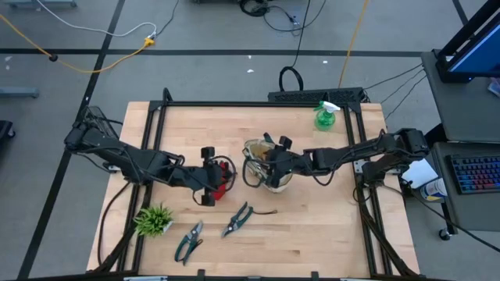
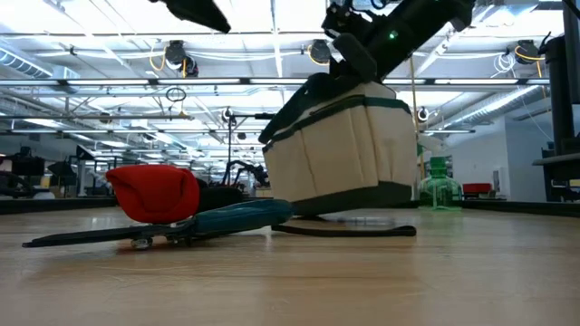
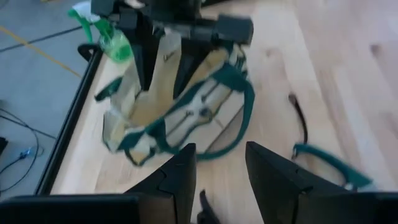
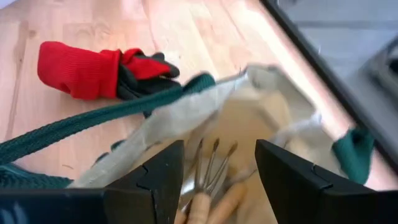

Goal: Pick & Place Garden tools in Gardening bag
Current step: Put the left green shear scissors into the gardening bag

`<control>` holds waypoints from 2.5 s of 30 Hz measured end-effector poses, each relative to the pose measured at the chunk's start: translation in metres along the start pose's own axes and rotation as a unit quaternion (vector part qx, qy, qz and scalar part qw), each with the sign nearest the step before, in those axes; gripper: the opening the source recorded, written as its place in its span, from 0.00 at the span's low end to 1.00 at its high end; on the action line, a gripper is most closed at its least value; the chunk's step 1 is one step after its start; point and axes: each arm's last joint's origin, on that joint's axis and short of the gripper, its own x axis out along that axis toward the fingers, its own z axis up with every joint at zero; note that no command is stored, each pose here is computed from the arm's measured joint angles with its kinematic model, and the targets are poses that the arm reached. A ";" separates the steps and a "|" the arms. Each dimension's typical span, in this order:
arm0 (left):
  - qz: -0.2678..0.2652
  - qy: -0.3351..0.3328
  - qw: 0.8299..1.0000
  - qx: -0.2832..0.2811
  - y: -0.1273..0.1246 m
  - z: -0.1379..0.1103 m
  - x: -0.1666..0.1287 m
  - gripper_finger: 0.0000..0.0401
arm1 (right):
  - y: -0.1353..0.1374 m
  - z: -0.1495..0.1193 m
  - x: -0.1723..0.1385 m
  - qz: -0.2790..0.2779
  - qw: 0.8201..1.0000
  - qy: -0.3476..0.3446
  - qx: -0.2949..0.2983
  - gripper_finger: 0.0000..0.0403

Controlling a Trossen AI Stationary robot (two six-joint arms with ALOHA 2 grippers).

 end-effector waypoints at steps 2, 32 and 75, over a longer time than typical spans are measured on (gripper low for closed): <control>0.000 -0.009 1.000 -0.013 0.000 0.002 0.000 0.36 | -0.001 0.002 -0.002 -0.001 1.000 -0.008 -0.022 0.47; -0.126 0.129 0.972 -0.151 -0.009 -0.021 -0.004 0.36 | 0.001 0.002 -0.023 0.047 0.997 0.013 -0.057 0.59; -0.025 -0.006 0.991 0.135 0.050 -0.013 0.124 0.36 | -0.002 -0.031 -0.007 0.015 1.000 0.015 -0.016 0.60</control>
